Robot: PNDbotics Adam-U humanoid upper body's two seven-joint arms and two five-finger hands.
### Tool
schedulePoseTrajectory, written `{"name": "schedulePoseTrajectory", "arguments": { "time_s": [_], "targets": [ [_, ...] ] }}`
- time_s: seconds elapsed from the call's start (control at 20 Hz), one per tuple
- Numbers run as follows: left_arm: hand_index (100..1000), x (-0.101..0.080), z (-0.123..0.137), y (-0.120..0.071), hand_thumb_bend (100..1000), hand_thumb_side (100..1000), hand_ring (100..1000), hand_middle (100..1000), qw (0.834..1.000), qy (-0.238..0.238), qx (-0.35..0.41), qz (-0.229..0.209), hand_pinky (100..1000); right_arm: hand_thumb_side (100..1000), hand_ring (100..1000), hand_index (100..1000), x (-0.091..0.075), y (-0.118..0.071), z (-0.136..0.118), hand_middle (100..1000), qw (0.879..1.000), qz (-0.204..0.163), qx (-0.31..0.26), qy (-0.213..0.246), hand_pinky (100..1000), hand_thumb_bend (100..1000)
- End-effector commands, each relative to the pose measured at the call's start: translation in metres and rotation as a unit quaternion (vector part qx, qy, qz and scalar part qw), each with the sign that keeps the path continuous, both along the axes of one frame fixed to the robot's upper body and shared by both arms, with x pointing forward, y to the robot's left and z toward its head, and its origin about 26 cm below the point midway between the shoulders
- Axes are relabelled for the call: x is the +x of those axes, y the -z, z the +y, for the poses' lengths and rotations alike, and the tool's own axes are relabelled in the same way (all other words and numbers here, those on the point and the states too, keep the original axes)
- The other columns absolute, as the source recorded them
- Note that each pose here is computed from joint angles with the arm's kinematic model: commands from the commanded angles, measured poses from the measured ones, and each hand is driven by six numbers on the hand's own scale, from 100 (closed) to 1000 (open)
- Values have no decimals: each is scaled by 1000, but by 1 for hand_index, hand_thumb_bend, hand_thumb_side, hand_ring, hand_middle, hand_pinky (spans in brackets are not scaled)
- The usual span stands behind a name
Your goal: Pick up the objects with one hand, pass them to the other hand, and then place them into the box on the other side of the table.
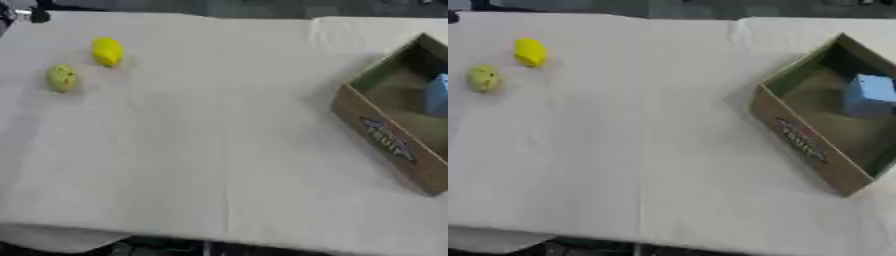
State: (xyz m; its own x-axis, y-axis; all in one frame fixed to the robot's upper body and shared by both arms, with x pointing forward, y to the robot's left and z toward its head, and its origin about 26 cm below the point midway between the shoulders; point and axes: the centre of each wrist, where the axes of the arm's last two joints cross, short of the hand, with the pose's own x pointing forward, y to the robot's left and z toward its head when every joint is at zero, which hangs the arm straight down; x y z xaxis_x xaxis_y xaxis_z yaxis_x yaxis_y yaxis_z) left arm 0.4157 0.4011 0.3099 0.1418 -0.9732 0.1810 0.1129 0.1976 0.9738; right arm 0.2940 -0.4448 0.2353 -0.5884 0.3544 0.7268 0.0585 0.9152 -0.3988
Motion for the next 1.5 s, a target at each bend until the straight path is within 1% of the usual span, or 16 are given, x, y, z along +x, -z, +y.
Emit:
{"name": "schedulePoseTrajectory", "arguments": {
  "time_s": [0.05,0.45,0.55,0.85,1.0,1.15,1.3,1.4,1.5],
  "targets": [
    [851,4,7,-8,703,509,832,805,999,-21,18,16,836,522,817,755,-1,-12,-2,895,1000,-6,-24,3,977,100],
    [839,17,9,4,694,545,836,786,998,-22,8,58,833,526,811,776,0,-9,-2,887,1000,4,-24,19,974,100],
    [839,19,8,7,696,540,840,785,997,-17,7,72,833,525,810,776,0,-9,-2,886,999,5,-25,21,973,100],
    [834,22,8,12,700,511,834,774,993,-10,8,115,825,522,805,763,0,-6,-3,881,999,10,-27,26,972,100],
    [834,22,10,12,684,503,836,775,992,-11,6,127,836,521,802,768,0,-5,-3,879,999,12,-29,29,971,100],
    [835,20,14,15,703,515,839,778,990,-13,2,137,839,523,797,768,0,-4,-4,872,999,16,-29,38,970,100],
    [833,20,17,19,698,474,838,776,989,-16,-1,144,837,529,797,768,0,-3,-5,873,999,17,-30,41,971,100],
    [833,20,18,23,685,430,836,772,989,-18,0,150,834,528,795,765,0,-2,-4,871,999,17,-30,39,970,100],
    [830,21,18,26,652,379,827,764,988,-18,0,151,826,527,789,758,0,-2,-4,865,999,16,-27,39,968,100]
  ]
}}
